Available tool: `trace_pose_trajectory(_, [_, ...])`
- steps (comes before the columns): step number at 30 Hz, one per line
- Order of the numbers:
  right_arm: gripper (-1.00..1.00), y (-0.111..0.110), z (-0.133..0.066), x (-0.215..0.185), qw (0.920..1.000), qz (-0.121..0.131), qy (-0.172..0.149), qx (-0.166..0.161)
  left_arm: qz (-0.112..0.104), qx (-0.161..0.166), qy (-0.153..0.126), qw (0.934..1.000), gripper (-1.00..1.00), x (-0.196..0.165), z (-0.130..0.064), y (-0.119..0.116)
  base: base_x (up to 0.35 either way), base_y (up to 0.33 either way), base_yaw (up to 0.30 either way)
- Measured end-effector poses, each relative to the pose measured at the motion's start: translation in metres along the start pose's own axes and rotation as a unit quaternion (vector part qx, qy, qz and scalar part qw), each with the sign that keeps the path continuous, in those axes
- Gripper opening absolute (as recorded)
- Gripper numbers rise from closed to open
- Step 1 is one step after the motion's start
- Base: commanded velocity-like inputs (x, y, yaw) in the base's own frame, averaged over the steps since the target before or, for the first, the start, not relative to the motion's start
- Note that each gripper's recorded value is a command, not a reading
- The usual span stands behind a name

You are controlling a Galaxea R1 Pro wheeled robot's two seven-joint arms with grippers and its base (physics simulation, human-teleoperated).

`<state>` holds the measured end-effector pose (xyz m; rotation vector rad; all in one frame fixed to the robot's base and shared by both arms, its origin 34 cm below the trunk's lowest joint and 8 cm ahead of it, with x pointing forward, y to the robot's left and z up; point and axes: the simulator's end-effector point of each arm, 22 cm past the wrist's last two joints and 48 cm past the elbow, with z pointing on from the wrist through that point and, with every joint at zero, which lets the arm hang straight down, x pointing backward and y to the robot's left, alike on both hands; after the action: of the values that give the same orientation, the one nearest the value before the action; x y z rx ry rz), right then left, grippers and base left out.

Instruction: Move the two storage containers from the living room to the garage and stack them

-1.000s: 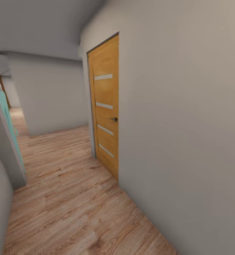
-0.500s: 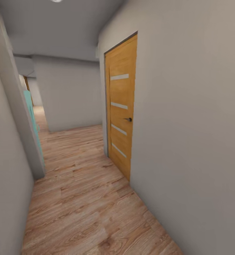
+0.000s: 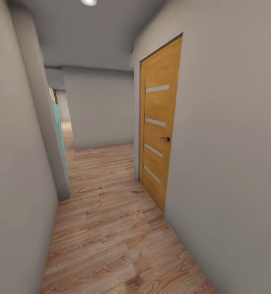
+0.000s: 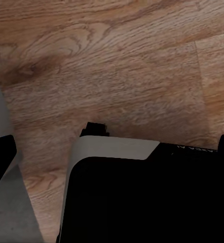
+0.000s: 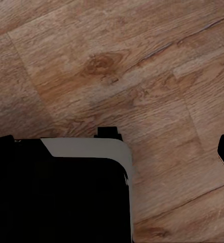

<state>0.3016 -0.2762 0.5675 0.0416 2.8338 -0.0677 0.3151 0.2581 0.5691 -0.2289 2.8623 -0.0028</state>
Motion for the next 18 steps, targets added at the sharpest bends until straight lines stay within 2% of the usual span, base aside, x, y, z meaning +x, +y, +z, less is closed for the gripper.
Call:
trace_pose_trajectory(5, [1.00,-0.0012,0.0000,-0.0002,1.0000,0.001,0.000,0.001,0.000,0.000,0.000,1.0000,1.00,0.0002,0.0000,0.0000,0.292,0.000,0.187])
trace_pose_trajectory(18, [1.00,-0.0070,0.0001,-0.0001,1.0000,-0.005,0.000,0.003,0.000,0.001,0.001,1.0000,1.00,0.0004,-0.0001,-0.0012,0.318,0.000,0.015])
